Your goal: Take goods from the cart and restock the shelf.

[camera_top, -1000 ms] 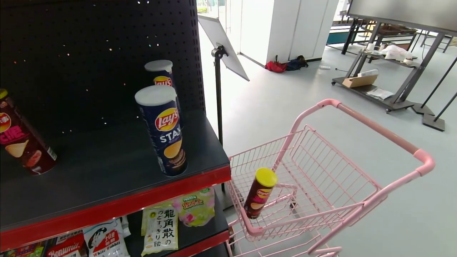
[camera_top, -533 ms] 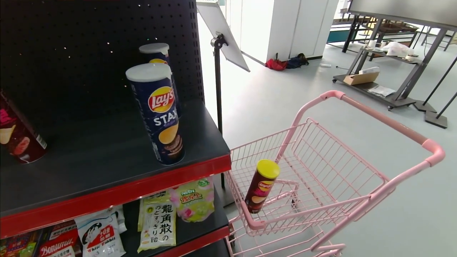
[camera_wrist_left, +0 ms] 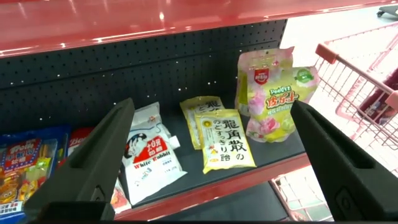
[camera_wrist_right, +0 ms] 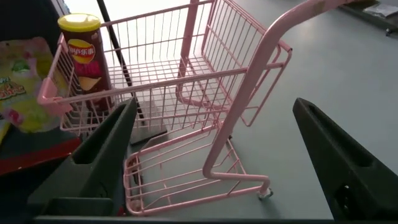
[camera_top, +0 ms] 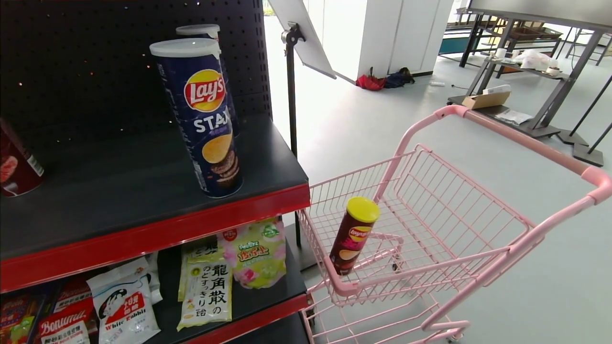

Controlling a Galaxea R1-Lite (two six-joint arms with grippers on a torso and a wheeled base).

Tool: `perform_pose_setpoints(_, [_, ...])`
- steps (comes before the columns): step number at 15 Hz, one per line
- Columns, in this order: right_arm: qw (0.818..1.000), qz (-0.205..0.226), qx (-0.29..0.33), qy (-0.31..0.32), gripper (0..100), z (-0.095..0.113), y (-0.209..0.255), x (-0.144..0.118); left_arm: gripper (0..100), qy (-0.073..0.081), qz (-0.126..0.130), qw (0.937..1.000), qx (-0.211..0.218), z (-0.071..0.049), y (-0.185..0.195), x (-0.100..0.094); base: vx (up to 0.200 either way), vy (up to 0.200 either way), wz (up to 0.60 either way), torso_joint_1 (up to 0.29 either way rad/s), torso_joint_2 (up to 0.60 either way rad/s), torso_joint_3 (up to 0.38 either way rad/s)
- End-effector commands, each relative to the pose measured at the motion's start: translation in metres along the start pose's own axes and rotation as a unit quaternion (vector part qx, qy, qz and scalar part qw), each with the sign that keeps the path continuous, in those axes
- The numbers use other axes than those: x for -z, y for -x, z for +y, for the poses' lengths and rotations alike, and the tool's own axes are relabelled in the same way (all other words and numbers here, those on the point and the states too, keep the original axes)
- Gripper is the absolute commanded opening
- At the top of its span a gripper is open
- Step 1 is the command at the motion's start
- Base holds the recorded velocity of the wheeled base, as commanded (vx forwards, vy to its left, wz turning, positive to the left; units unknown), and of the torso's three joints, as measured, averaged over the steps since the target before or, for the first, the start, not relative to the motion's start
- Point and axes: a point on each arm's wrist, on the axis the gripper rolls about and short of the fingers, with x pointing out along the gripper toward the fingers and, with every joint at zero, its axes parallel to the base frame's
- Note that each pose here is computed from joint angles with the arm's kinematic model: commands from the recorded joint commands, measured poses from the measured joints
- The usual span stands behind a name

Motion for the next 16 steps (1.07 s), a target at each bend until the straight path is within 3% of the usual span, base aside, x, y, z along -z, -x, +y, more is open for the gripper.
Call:
perform_pose_setpoints(1, [1.000, -0.002, -0.002, 0.006, 100, 0.000, 0.000, -0.002, 100, 0.000, 0.000, 1.0000, 0.000, 0.000, 0.000, 0.000, 0.000, 0.000, 0.00, -0.017, 0.05, 0.036])
perform_pose_setpoints(2, [0.999, -0.026, -0.027, 0.005, 100, 0.000, 0.003, -0.041, 100, 0.000, 0.000, 1.0000, 0.000, 0.000, 0.000, 0.000, 0.000, 0.000, 0.00, 0.000, 0.00, 0.000])
perform_pose_setpoints(3, [0.996, 0.003, -0.036, -0.084, 100, 0.001, -0.038, -0.146, 100, -0.001, 0.000, 1.0000, 0.000, 0.000, 0.000, 0.000, 0.000, 0.000, 0.00, 0.000, 0.00, 0.000])
perform_pose_setpoints(4, [0.989, 0.001, -0.050, -0.136, 100, 0.003, -0.070, -0.193, 100, 0.000, 0.000, 1.0000, 0.000, 0.000, 0.000, 0.000, 0.000, 0.000, 0.00, 0.000, 0.00, 0.000])
perform_pose_setpoints(5, [0.987, 0.046, -0.096, -0.122, 100, 0.009, -0.111, -0.204, 100, -0.001, 0.000, 1.0000, -0.001, 0.000, 0.000, 0.000, 0.000, 0.000, 0.00, 0.000, 0.00, 0.000])
perform_pose_setpoints(7, [0.969, 0.140, -0.181, -0.093, 100, 0.033, -0.153, -0.154, 100, -0.001, 0.000, 1.0000, -0.001, 0.000, 0.000, 0.000, 0.000, 0.000, 0.00, 0.000, 0.00, 0.000])
perform_pose_setpoints(8, [0.967, 0.148, -0.188, -0.092, 100, 0.036, -0.159, -0.147, 100, -0.001, 0.000, 1.0000, -0.001, 0.000, 0.000, 0.000, 0.000, 0.000, 0.00, 0.000, 0.00, 0.000])
perform_pose_setpoints(10, [0.945, 0.206, -0.242, -0.081, 100, 0.065, -0.207, -0.070, 100, -0.001, 0.000, 1.0000, -0.001, 0.000, 0.000, 0.000, 0.000, 0.000, 0.00, 0.000, 0.00, 0.000])
perform_pose_setpoints(12, [0.940, 0.222, -0.246, -0.077, 100, 0.075, -0.229, -0.042, 100, -0.001, 0.000, 1.0000, -0.001, 0.000, 0.000, 0.000, 0.000, 0.000, 0.00, 0.000, 0.00, 0.000])
perform_pose_setpoints(14, [0.943, 0.211, -0.250, -0.064, 100, 0.083, -0.253, -0.019, 100, -0.001, 0.000, 1.0000, -0.001, 0.000, 0.000, 0.000, 0.000, 0.000, 0.00, 0.000, 0.00, 0.000])
perform_pose_setpoints(16, [0.936, 0.227, -0.266, -0.047, 100, 0.094, -0.258, -0.005, 100, -0.001, 0.000, 1.0000, -0.001, 0.000, 0.000, 0.000, 0.000, 0.000, 0.00, 0.000, 0.00, 0.000])
